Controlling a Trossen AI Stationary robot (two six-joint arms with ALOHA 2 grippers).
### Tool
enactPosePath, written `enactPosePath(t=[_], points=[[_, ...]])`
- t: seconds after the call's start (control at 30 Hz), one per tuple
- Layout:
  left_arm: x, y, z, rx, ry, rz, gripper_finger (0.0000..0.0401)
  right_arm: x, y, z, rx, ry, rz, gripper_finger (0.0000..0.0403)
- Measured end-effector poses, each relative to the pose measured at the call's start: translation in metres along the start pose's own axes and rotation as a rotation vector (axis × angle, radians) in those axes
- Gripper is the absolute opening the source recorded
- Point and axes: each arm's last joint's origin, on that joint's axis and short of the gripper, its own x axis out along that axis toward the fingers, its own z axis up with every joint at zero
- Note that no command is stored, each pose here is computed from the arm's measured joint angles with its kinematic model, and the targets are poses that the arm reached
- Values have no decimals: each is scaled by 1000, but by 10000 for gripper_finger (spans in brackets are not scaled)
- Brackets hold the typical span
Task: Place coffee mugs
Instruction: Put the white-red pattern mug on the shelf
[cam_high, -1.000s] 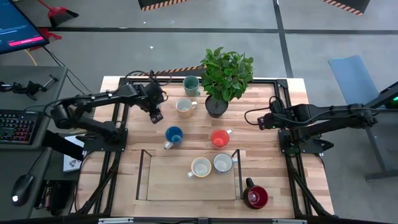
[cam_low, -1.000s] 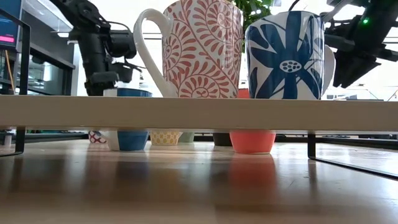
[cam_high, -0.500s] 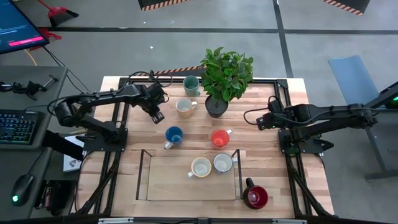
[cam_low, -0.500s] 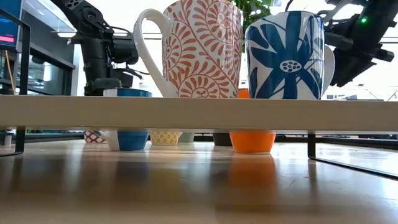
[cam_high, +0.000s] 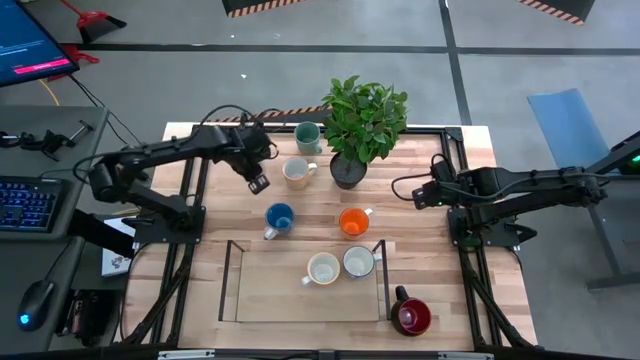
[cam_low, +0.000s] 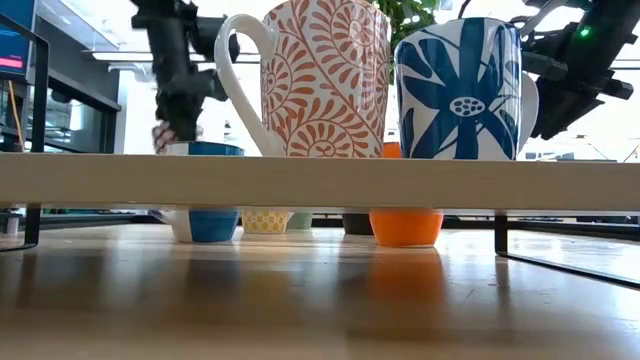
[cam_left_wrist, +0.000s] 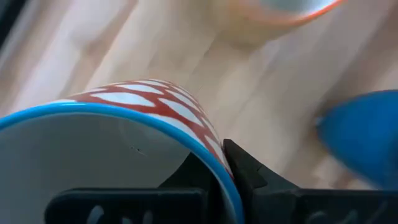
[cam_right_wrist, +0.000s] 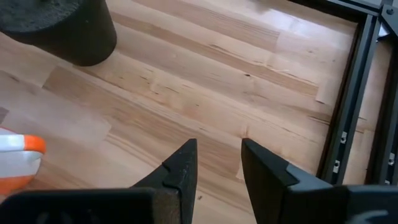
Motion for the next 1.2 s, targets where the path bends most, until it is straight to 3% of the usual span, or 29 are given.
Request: enactPosePath(t=[0.23,0.43,0.63,0.9,1.2], points=[[-54,-44,11,98,-58,-63,7,0,5,2,27,-22,43,103],[-79,-95,-1,203,-97,-153,7,0,8,4,43,-30,77,103],[-89,-141,-31,272,-72,-232,7,0,10,3,44,21,113,103],[-100,-184,-71,297,-31,-306,7,-1,13,4,63,28,158,103],[-74,-232,-92,368,37,-288,7,-1,16,4,35,49,195,103]])
